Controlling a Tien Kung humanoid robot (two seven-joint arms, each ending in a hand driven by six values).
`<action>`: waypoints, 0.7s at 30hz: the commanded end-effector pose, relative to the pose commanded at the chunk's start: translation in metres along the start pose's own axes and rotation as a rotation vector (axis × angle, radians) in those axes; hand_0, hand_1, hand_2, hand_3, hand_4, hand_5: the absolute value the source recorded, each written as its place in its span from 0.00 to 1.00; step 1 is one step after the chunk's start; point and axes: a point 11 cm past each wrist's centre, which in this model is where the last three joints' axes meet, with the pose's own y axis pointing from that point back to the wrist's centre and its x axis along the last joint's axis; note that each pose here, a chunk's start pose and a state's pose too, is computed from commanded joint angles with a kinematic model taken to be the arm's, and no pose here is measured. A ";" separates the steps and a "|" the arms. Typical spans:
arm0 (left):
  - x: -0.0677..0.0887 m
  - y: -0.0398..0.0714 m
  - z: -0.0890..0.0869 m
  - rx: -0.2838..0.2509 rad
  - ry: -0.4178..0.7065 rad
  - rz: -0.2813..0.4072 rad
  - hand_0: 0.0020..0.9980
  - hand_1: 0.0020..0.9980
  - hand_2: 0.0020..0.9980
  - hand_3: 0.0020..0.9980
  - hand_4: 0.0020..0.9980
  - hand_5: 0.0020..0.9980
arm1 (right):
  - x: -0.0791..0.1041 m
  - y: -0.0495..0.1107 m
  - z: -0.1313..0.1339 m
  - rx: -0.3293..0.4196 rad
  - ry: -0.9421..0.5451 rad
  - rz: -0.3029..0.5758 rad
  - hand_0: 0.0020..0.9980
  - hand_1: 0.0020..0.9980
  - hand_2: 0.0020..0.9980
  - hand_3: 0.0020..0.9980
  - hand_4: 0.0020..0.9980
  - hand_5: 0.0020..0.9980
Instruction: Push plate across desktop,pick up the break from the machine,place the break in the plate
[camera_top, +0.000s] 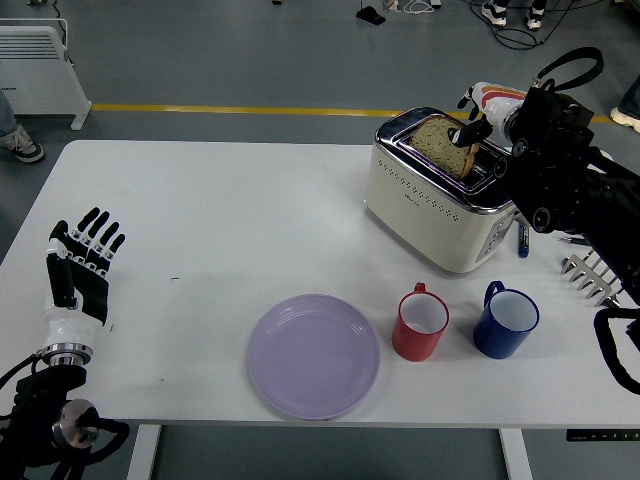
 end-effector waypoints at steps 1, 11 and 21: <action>0.000 0.000 0.000 0.000 0.000 0.000 0.81 0.83 0.84 0.73 0.55 1.00 | 0.000 0.000 0.000 0.002 -0.005 -0.003 0.74 0.70 0.65 0.78 0.75 0.25; 0.003 0.000 -0.003 0.007 -0.014 0.011 0.81 0.82 0.84 0.73 0.55 1.00 | -0.005 0.000 -0.004 0.017 -0.070 -0.024 0.50 0.53 0.52 0.66 0.71 0.22; 0.005 0.001 -0.003 0.009 -0.017 0.018 0.81 0.82 0.84 0.73 0.55 1.00 | -0.003 -0.001 -0.002 0.022 -0.052 0.010 0.28 0.38 0.43 0.51 0.53 0.07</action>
